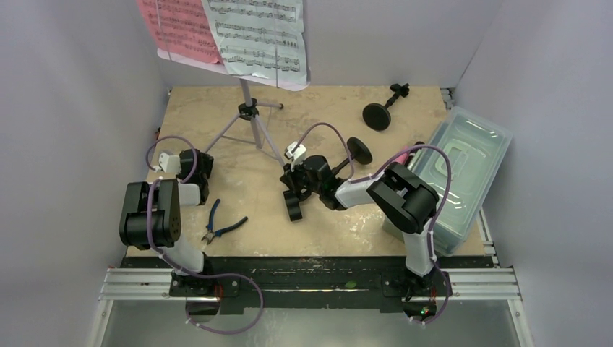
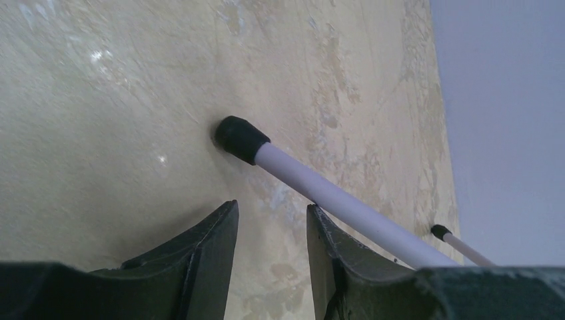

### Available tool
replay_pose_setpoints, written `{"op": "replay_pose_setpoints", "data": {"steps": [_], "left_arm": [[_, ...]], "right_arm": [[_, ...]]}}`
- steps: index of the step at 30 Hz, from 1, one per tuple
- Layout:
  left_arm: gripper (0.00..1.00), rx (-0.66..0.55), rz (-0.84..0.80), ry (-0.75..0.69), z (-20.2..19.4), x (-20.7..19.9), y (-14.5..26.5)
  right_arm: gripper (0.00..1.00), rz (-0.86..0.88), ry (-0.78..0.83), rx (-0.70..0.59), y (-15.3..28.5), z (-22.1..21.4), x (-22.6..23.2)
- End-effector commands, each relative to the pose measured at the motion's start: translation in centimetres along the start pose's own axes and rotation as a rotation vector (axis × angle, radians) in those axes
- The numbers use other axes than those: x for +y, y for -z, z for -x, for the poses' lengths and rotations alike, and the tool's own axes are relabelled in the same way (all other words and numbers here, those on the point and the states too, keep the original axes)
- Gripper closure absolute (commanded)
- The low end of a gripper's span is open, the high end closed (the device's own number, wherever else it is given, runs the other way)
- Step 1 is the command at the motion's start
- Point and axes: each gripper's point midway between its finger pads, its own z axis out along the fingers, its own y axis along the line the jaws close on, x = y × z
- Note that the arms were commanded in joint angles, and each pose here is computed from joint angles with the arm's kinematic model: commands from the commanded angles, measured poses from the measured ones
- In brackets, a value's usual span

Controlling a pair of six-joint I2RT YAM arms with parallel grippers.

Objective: Set up the instrument practice props

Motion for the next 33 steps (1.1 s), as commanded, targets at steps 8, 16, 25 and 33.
{"op": "replay_pose_setpoints", "data": {"steps": [8, 16, 25, 33], "left_arm": [[0.59, -0.132, -0.097, 0.039, 5.4, -2.9, -3.8], [0.53, -0.037, -0.122, -0.002, 4.3, -3.8, -6.7], [0.49, 0.011, -0.198, -0.004, 3.9, -5.5, -9.4], [0.46, 0.111, -0.152, 0.029, 2.8, -4.9, -8.1]], "right_arm": [[1.00, 0.063, -0.113, -0.005, -3.3, 1.4, 2.0], [1.00, 0.051, -0.302, -0.014, -7.2, 2.7, 3.7], [1.00, 0.034, -0.340, 0.003, -8.2, 1.6, 5.5], [0.94, 0.027, -0.335, -0.001, -7.6, 1.9, 5.9]]}}
